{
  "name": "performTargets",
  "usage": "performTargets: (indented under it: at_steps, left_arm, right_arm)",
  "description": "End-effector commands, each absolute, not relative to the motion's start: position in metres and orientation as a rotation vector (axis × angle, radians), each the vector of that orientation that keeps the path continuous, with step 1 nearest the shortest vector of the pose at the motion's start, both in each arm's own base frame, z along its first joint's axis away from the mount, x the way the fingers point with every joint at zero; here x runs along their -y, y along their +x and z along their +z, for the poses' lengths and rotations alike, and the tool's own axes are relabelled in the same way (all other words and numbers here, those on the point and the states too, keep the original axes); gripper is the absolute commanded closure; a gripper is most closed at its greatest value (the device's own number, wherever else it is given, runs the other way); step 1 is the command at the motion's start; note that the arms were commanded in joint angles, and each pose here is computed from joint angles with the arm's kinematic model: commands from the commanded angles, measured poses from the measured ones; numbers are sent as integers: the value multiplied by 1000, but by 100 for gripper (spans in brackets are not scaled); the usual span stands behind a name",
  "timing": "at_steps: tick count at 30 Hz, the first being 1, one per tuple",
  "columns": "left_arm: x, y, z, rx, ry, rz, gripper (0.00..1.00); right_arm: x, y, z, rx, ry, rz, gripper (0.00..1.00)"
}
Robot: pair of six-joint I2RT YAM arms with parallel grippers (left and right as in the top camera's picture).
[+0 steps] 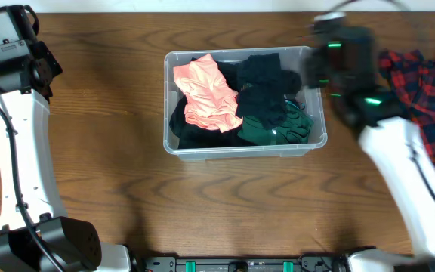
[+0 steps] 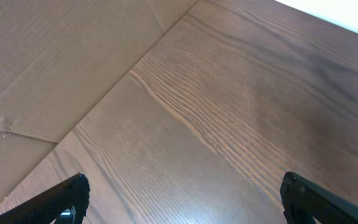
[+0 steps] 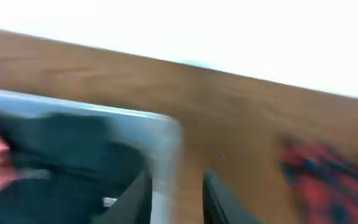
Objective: Pack container
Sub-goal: 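Release the black garment and withdraw the right gripper to the right, then lower the right gripper onto the red plaid shirt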
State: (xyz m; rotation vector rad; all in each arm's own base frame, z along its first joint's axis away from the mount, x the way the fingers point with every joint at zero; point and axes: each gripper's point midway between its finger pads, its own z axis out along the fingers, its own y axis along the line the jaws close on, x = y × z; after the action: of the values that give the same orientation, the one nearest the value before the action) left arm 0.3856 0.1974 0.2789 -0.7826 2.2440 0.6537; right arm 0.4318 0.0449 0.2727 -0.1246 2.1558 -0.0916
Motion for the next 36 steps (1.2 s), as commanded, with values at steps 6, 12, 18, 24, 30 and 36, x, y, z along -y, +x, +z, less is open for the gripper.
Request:
performTargets:
  at_steps: [6,12,18,24,30,36]
  left_arm:
    - [-200,384,279,-2242,-785,677,2]
    - [-200,384,279,-2243,-785,677,2]
    - [-200,384,279,-2242,-785,677,2]
    - [-200,384,279,-2242,-785,677,2]
    - [-200,384,279,-2242,-785,677,2]
    - [-200,384,279,-2242,-785,677,2]
  right_arm:
    - [144,380,256,-2235,514,-342,78]
    - [234,342,224,-2244,844,-439,99]
    - [284,323,172,-2280,1071,-421,99]
    - [306,326,119,-2346,1140,-399,99]
    - [313,334,75,-2424,1125,-396,99]
    - [303,334,29,-2526,1144,-302,99]
